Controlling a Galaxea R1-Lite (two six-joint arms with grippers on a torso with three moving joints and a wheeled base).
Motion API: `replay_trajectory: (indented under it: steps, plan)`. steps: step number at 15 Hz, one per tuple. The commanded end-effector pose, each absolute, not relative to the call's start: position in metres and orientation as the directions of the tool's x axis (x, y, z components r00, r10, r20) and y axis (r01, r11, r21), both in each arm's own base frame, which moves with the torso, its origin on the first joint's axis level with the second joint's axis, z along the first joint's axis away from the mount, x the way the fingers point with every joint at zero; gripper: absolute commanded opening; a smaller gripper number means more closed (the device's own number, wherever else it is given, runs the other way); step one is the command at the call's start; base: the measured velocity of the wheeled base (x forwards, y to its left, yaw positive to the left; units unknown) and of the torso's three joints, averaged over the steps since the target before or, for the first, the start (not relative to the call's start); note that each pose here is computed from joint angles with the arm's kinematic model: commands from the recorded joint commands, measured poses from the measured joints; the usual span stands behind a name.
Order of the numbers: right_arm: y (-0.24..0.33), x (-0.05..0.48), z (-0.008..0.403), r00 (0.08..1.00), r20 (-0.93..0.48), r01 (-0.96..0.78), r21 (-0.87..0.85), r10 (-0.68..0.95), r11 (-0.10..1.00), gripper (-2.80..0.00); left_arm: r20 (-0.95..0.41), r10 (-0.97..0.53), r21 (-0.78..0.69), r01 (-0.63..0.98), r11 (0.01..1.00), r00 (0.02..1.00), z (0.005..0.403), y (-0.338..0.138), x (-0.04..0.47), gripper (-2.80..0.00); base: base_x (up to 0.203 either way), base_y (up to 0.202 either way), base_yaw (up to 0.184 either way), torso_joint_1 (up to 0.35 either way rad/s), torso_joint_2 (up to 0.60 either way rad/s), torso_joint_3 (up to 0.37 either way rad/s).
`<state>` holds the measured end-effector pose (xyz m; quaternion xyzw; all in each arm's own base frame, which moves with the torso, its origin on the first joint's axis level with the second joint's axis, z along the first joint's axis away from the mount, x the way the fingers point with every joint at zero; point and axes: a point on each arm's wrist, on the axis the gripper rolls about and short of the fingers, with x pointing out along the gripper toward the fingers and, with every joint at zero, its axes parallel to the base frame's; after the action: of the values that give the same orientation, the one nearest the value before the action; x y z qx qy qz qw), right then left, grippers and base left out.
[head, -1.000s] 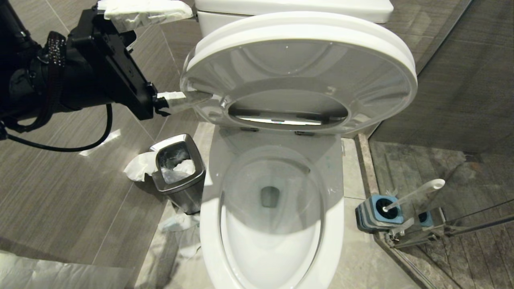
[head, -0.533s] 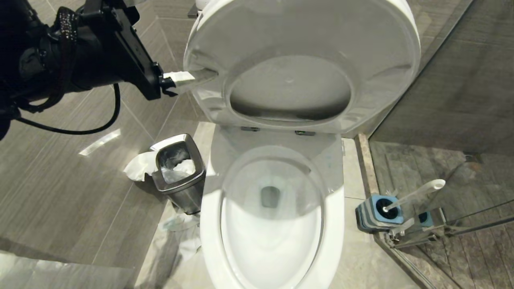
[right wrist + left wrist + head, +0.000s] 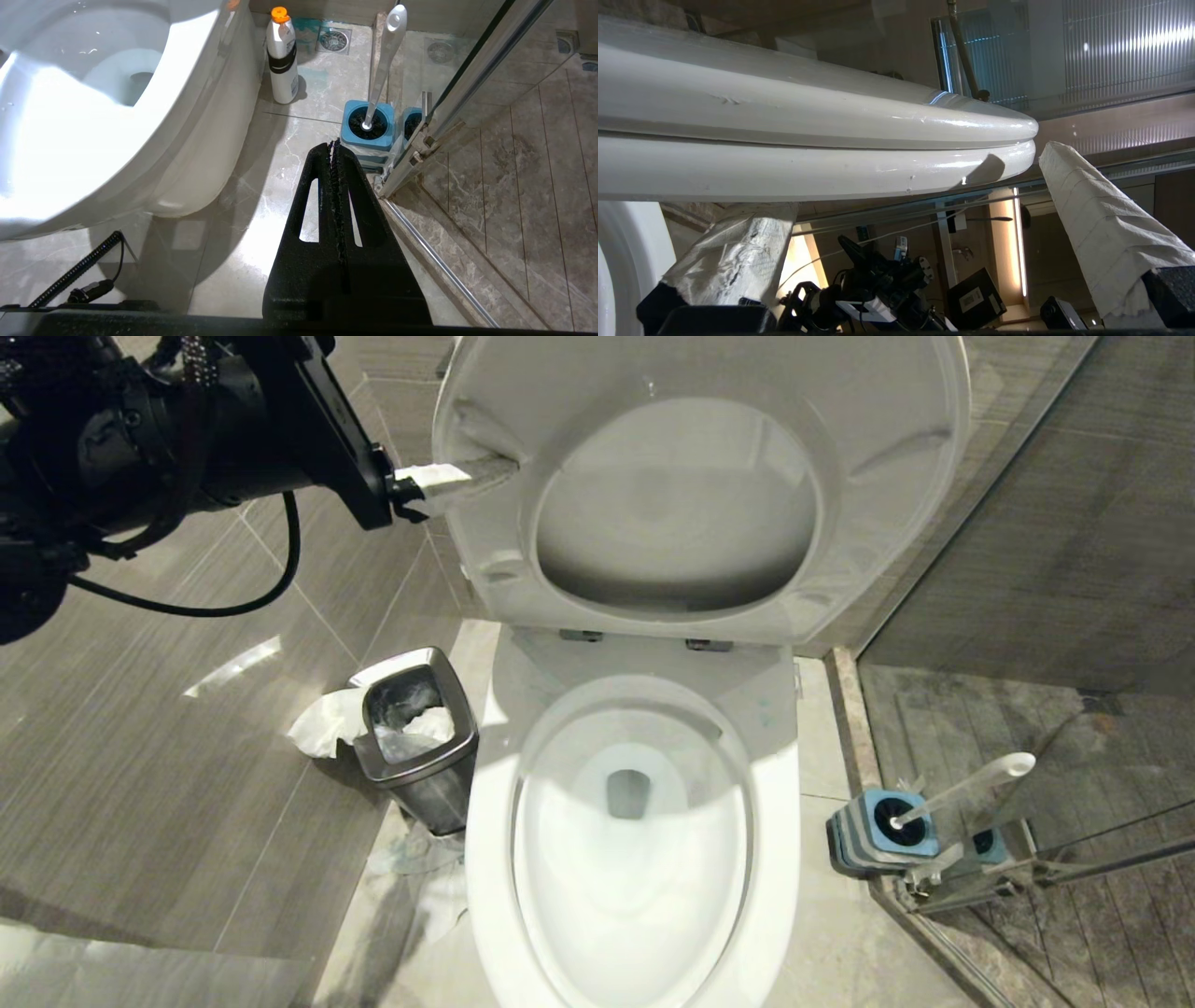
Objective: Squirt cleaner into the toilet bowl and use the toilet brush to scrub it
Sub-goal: Use the left hand to lift the toilet lid slightly
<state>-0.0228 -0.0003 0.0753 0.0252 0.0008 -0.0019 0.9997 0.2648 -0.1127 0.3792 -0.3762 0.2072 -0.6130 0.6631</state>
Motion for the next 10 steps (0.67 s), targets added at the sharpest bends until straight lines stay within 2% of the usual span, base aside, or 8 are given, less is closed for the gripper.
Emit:
replay_trajectory:
  steps: [1, 10]
  plan:
    - [0.000, -0.023, 0.075, 1.000, -0.003, 0.004, 0.051, -0.004, 0.999, -2.80, 0.187, -0.969, -0.756, 0.654, -0.035, 0.164, 0.379, -0.114, 0.272, 0.00, 0.000, 0.000, 0.000, 0.000, 0.00, 0.000]
    - [0.000, -0.023, 0.075, 1.000, -0.003, 0.003, 0.051, -0.003, 0.999, -2.80, 0.217, -0.955, -0.752, 0.658, -0.032, 0.202, 0.389, -0.113, 0.289, 0.00, 0.000, 0.000, 0.000, 0.000, 0.00, 0.000]
